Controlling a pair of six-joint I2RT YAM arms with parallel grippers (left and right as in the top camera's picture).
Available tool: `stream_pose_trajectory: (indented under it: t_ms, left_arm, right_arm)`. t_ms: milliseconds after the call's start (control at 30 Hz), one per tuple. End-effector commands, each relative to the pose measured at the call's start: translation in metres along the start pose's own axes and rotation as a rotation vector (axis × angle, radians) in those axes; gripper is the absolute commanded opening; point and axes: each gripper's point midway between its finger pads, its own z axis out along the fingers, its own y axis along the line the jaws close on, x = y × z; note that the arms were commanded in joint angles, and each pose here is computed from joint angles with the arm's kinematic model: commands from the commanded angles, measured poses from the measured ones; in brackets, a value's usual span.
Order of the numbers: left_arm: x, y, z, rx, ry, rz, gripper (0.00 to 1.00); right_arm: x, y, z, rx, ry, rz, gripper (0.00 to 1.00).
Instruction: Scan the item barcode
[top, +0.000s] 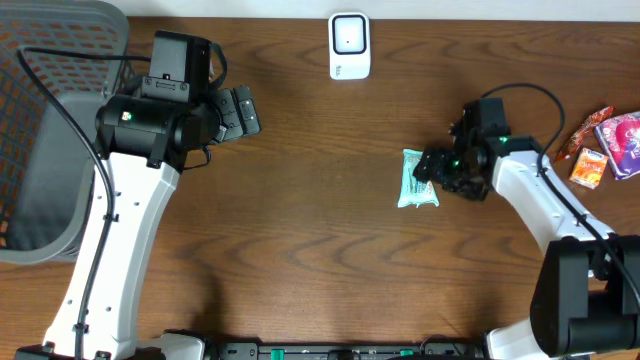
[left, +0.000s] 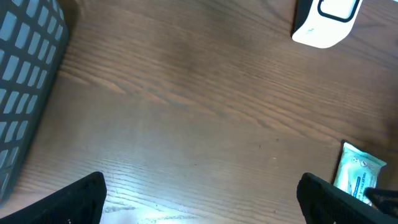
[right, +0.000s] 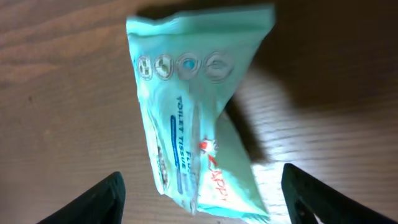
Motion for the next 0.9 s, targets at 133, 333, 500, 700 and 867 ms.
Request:
stream_pose_trajectory:
  t_ms: [133,333,500,700,867]
  left_arm:
    - [0.0,0.001,0.001,-0.002,0.006,-0.008,0.98]
    - [0.0,0.001,0.001,-0.002,0.006,-0.008,0.98]
    - [0.0,0.001,0.001,-0.002,0.006,-0.008,0.98]
    - [0.0,0.001,0.001,-0.002,0.006,-0.008,0.98]
    - [0.0,0.001,0.001,-0.002,0.006,-0.008,0.98]
  right_arm:
    - [0.028,-0.002,0.035,-0.101,0.036,0.084,0.7]
    - [0.037,-0.013,0.06,-0.123,-0.002,0.147,0.58]
    - [0.031,-0.014,0.073,-0.14,-0.026,0.137,0.1]
    - [0.011,0.001,0.067,-0.202,-0.089,0.106,0.01]
    - [-0.028,0.05,0.027,-0.367,-0.167,0.032,0.01]
